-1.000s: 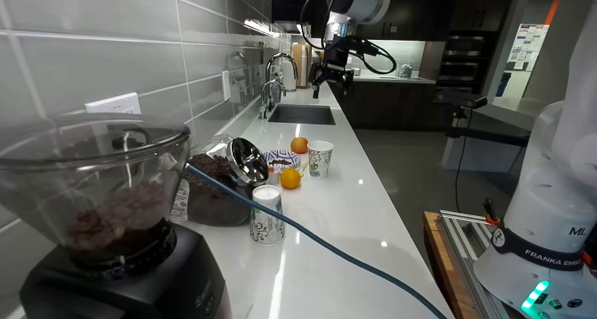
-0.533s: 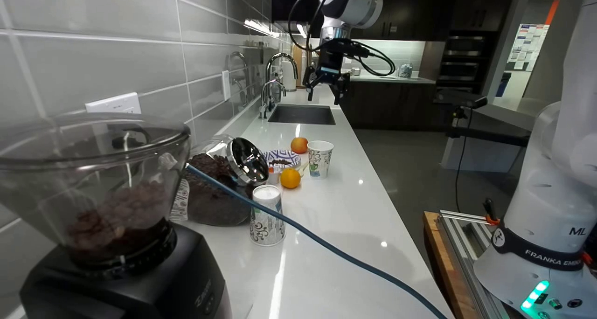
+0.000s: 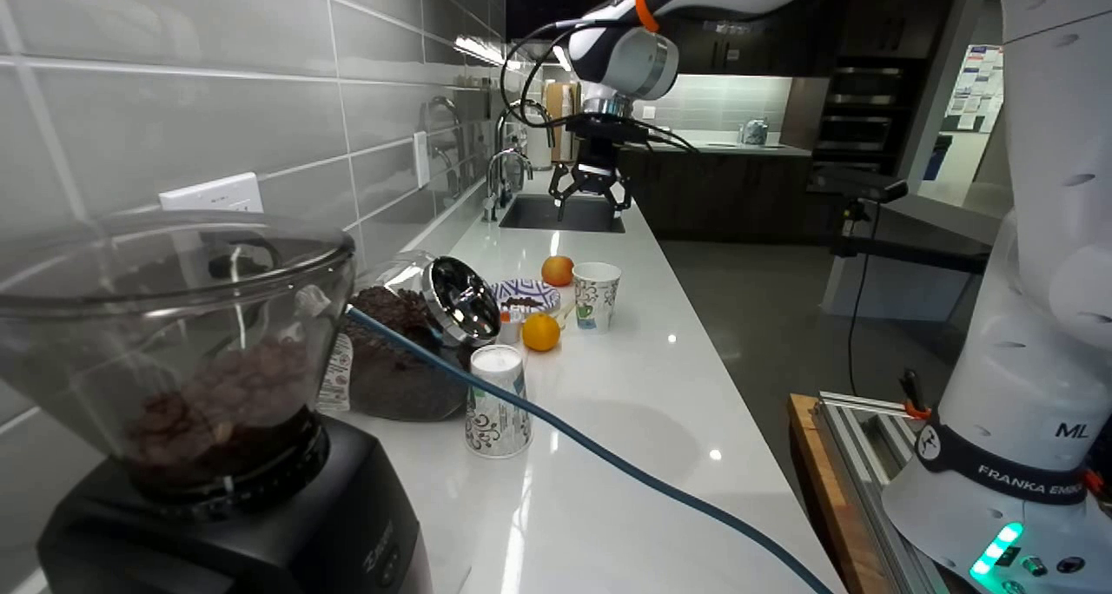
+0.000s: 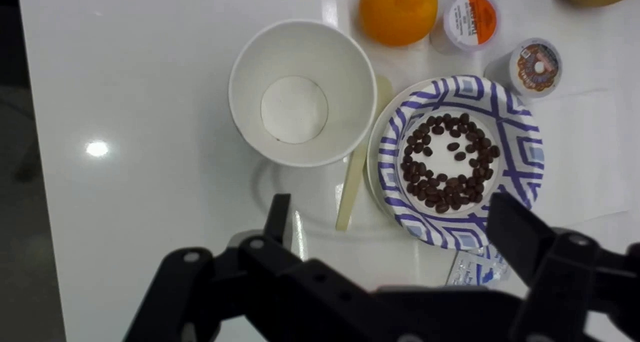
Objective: Pick up the spoon from the counter and scoop some of the contents in the bowl, then pour them in the cup
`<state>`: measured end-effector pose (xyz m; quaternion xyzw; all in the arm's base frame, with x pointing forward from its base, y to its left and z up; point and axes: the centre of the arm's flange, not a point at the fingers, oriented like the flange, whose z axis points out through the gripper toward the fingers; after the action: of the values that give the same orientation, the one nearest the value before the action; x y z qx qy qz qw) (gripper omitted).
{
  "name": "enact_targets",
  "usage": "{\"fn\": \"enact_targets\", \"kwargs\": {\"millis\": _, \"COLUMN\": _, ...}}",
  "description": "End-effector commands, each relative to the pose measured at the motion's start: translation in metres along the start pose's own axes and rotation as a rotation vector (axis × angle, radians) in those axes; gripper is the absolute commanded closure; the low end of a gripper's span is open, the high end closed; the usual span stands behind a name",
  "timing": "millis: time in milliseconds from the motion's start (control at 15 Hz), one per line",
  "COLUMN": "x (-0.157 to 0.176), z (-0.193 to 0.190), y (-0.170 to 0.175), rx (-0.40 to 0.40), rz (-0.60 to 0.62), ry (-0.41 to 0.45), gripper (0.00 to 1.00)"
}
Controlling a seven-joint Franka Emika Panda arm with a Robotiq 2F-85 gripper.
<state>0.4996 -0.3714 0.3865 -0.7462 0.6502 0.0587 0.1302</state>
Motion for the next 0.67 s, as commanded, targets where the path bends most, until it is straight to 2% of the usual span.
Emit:
{"fn": "enact_targets", "kwargs": {"millis": 0, "x": 0.039, "z": 0.017, "y": 0.000, "rx": 0.020, "rz": 0.086, "ry": -0.057, "gripper": 0.00}}
{"fn": "enact_targets", "kwargs": {"millis": 133, "x": 0.056, "z": 0.032, "y": 0.004, "rx": 0.025, "rz": 0.114, "ry": -0.062, "gripper": 0.00}}
{"fn": "enact_targets", "kwargs": {"millis": 333, "x": 0.080, "z": 0.058, "y": 0.003, "rx": -0.026, "rz": 0.164, "ry": -0.076, "gripper": 0.00}}
{"fn": "enact_targets", "kwargs": {"millis": 400, "x": 0.058, "z": 0.048, "y": 0.020, "rx": -0.021, "rz": 0.123, "ry": -0.049, "gripper": 0.00}}
{"fn": "enact_targets", "kwargs": {"millis": 600, "x": 0.070, "z": 0.067, "y": 0.017, "rx": -0.045, "rz": 0.141, "ry": -0.052, "gripper": 0.00}}
